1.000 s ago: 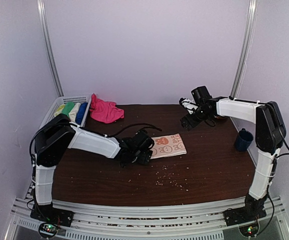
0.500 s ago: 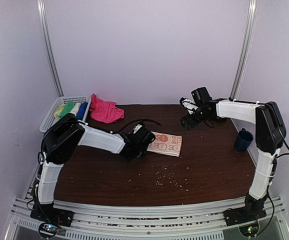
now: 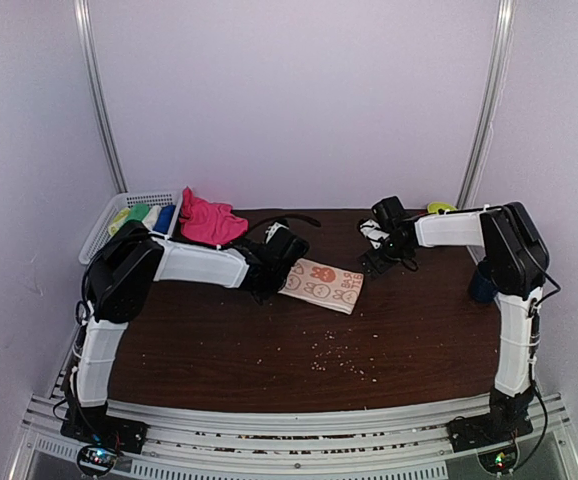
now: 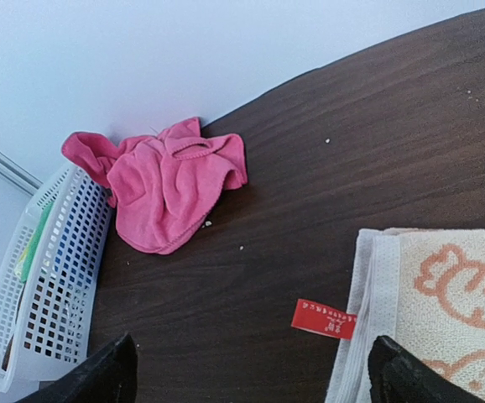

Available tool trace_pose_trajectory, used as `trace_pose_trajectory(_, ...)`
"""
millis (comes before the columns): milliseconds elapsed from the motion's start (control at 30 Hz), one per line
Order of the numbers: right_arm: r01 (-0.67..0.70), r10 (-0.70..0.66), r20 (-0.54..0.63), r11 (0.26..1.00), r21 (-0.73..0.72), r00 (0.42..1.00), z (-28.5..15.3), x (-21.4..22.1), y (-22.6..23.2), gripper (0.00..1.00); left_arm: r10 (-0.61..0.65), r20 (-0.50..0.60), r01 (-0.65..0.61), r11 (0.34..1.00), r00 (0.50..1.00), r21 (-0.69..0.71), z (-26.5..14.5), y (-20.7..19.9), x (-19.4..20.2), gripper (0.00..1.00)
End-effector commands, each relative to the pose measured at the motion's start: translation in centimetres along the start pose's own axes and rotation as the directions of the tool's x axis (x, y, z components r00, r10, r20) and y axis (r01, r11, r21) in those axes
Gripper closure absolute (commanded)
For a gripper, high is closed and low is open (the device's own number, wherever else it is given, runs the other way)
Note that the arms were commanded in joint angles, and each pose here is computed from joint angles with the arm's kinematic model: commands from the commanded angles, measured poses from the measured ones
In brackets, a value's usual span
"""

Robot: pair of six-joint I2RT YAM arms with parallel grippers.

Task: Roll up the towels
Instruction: Rotate the towel at the center of the board.

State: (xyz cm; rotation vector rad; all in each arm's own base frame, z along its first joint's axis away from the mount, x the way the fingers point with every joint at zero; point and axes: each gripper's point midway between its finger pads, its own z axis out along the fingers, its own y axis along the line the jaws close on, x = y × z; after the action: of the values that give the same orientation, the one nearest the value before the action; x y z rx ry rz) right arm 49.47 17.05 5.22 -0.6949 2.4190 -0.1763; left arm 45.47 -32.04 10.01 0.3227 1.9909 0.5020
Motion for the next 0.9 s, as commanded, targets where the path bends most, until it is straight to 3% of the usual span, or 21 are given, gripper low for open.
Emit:
trace_pose_trajectory(0,0.015,-0.015,0.003,1.0,0.021,1.0,-0.1,-0.6,-0.5,0.0,-0.076,0.014,0.076,0.997,0.997,0.003,-1.7,2.1,-1.4,0.02)
trace_pose_trajectory(400,0.205,-0.209,-0.017,0.969,-0.137,0.978,-1.0,0.7,2.1,0.0,-0.209,-0.082,0.218,0.968,0.974,0.127,-4.7,3.8,2.1,0.02)
trace_pose_trajectory(633,0.36,-0.37,0.017,0.89,-0.28,0.929,-3.0,2.1,5.1,0.0,-0.204,-0.109,0.215,0.971,0.973,0.105,-4.9,4.6,4.6,0.02)
trace_pose_trajectory(867,0.308,-0.31,-0.048,0.95,-0.046,0.949,-2.8,0.7,0.7,0.0,-0.195,-0.133,0.209,0.973,0.972,0.098,-4.6,4.4,6.2,0.02)
